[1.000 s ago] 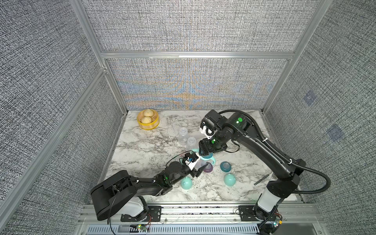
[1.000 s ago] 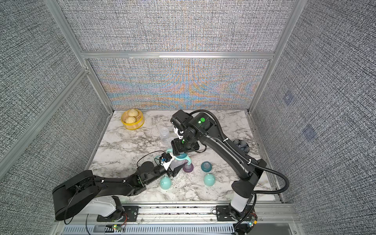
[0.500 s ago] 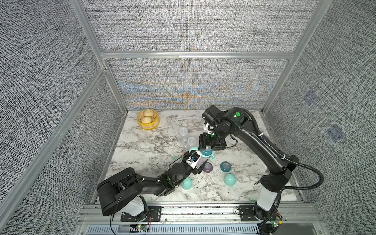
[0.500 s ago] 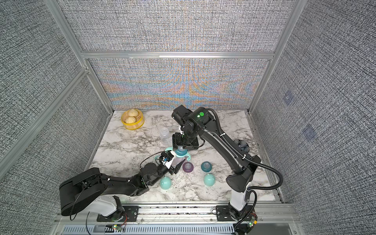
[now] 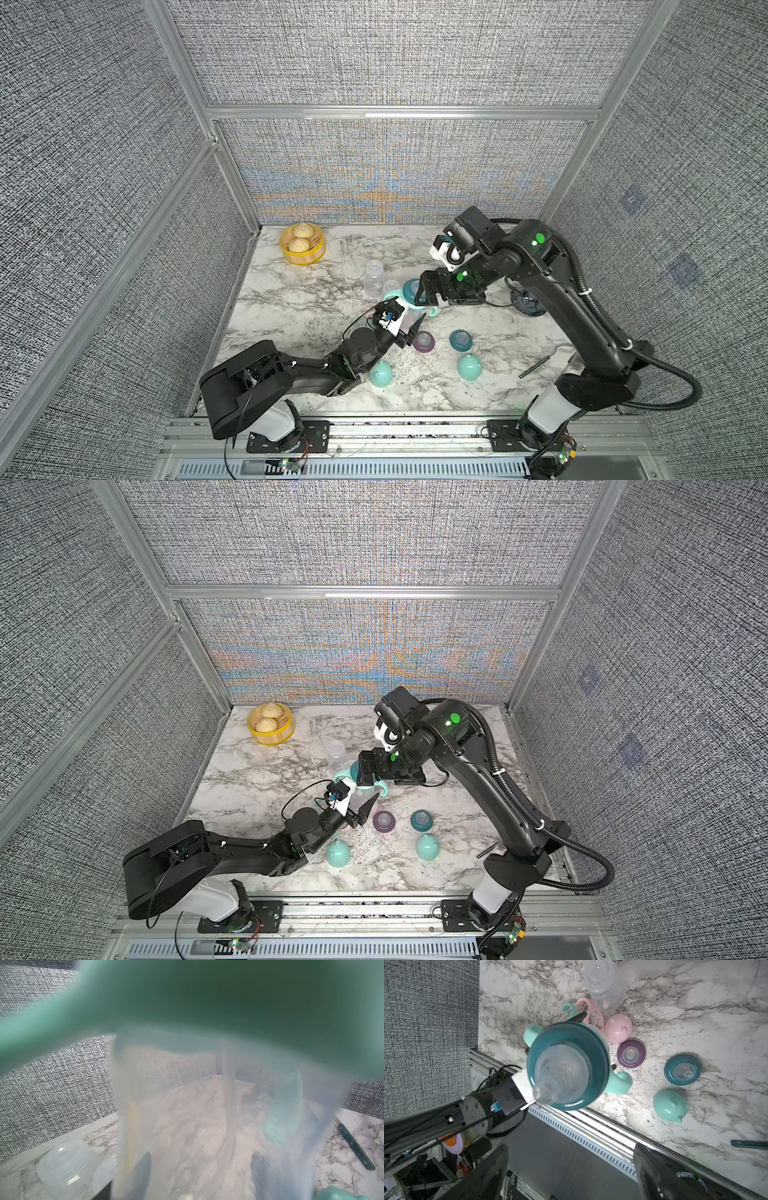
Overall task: Assemble the baby bottles
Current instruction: Close the nipple on the baby bottle, then screw the nipple onto the baby bottle.
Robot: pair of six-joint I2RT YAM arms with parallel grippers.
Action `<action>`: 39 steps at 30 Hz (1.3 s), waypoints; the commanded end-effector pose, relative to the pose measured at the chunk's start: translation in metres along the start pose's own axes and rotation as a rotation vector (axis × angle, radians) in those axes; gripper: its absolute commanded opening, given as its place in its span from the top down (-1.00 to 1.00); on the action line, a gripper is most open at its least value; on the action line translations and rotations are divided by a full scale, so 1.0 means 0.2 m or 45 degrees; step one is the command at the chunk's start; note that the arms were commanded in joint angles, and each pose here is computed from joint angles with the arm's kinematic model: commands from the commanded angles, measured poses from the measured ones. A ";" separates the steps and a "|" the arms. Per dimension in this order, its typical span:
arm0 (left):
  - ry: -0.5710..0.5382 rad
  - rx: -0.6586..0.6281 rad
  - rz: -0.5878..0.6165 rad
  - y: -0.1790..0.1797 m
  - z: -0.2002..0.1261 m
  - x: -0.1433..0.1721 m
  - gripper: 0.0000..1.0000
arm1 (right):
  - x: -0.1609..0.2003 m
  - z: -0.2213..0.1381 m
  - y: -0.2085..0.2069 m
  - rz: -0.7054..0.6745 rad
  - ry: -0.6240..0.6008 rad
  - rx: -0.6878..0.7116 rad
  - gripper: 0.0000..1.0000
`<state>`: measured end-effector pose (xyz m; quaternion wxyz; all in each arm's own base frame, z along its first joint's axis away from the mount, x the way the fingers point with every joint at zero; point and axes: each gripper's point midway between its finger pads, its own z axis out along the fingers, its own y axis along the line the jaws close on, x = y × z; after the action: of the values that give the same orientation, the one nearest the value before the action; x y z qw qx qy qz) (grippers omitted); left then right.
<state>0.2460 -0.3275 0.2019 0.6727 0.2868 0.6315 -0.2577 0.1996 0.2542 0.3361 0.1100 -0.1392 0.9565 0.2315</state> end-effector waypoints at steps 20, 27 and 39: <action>0.080 0.750 -0.293 -0.23 -0.07 -0.12 1.00 | -0.10 -0.09 0.07 -0.738 -0.801 -0.142 -0.78; 0.083 0.787 -0.325 -0.24 -0.09 -0.11 1.00 | -0.08 -0.08 0.03 -0.715 -0.892 -0.232 -0.75; 0.086 0.834 -0.340 -0.27 -0.10 -0.13 1.00 | -0.10 0.00 0.08 -0.749 -0.912 -0.432 -0.74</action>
<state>0.1951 -0.3494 0.2109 0.4729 0.4037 0.5925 -0.5121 0.2158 0.2639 0.3310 0.4516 -0.3224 0.7573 0.3445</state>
